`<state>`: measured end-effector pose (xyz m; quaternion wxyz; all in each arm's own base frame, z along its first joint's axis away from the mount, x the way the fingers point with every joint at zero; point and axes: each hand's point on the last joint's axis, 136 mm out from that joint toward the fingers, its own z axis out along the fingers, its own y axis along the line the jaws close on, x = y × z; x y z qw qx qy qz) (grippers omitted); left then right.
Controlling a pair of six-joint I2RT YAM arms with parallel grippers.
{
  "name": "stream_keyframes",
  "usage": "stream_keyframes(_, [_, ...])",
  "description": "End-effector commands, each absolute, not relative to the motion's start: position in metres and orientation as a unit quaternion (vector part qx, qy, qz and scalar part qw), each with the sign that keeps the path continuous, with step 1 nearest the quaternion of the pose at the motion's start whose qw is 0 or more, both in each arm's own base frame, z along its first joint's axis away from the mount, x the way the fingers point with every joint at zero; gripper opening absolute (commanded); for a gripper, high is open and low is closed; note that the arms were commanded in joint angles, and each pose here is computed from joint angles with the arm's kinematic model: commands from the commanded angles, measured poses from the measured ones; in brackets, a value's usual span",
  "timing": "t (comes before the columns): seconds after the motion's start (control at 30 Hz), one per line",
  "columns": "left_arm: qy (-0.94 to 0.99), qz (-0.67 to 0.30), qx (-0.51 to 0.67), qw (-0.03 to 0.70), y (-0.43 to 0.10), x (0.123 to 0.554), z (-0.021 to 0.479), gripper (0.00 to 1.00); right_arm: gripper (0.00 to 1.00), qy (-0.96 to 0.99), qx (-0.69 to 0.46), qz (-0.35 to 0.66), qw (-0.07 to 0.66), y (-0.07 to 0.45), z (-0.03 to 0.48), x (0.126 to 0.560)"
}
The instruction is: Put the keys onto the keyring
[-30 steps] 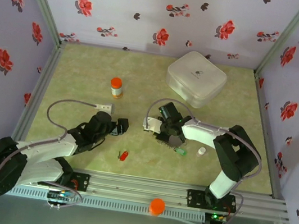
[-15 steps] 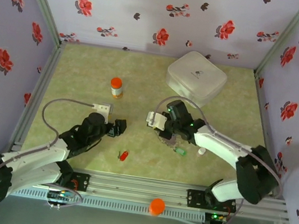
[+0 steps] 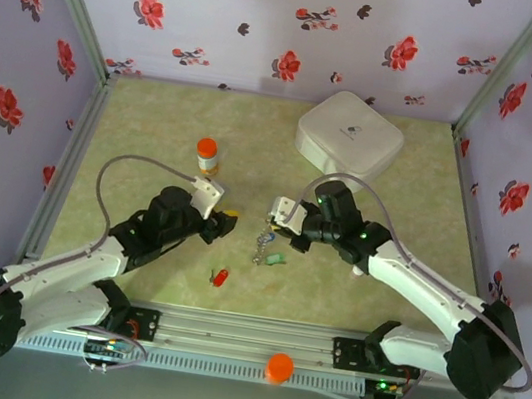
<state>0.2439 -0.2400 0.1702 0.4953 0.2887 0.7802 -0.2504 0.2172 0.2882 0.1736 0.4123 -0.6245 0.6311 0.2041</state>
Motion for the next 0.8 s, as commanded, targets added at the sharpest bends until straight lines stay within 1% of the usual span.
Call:
stream_keyframes(0.0, [0.734, -0.263, 0.368, 0.507, -0.259, 0.236, 0.185, 0.45, 0.0, 0.623, -0.618, 0.237, 0.417, 0.292, 0.182, 0.207])
stream_keyframes(0.1, [0.718, -0.271, 0.39, 0.509, -0.265, 0.232, 0.186, 0.37, 0.0, 0.621, -0.618, 0.241, 0.419, 0.293, 0.184, 0.206])
stream_keyframes(0.2, [0.712, -0.276, 0.398, 0.509, -0.268, 0.23, 0.187, 0.34, 0.0, 0.62, -0.617, 0.238, 0.423, 0.293, 0.186, 0.208])
stream_keyframes(0.4, [0.705, -0.293, 0.408, 0.501, -0.274, 0.225, 0.184, 0.34, 0.0, 0.619, -0.617, 0.234, 0.426, 0.292, 0.189, 0.208])
stream_keyframes(0.47, [0.705, -0.298, 0.41, 0.496, -0.276, 0.223, 0.181, 0.36, 0.0, 0.617, -0.616, 0.233, 0.43, 0.292, 0.191, 0.209])
stream_keyframes(0.77, [0.705, -0.322, 0.438, 0.455, -0.284, 0.21, 0.16, 0.4, 0.0, 0.609, -0.612, 0.236, 0.445, 0.29, 0.203, 0.205])
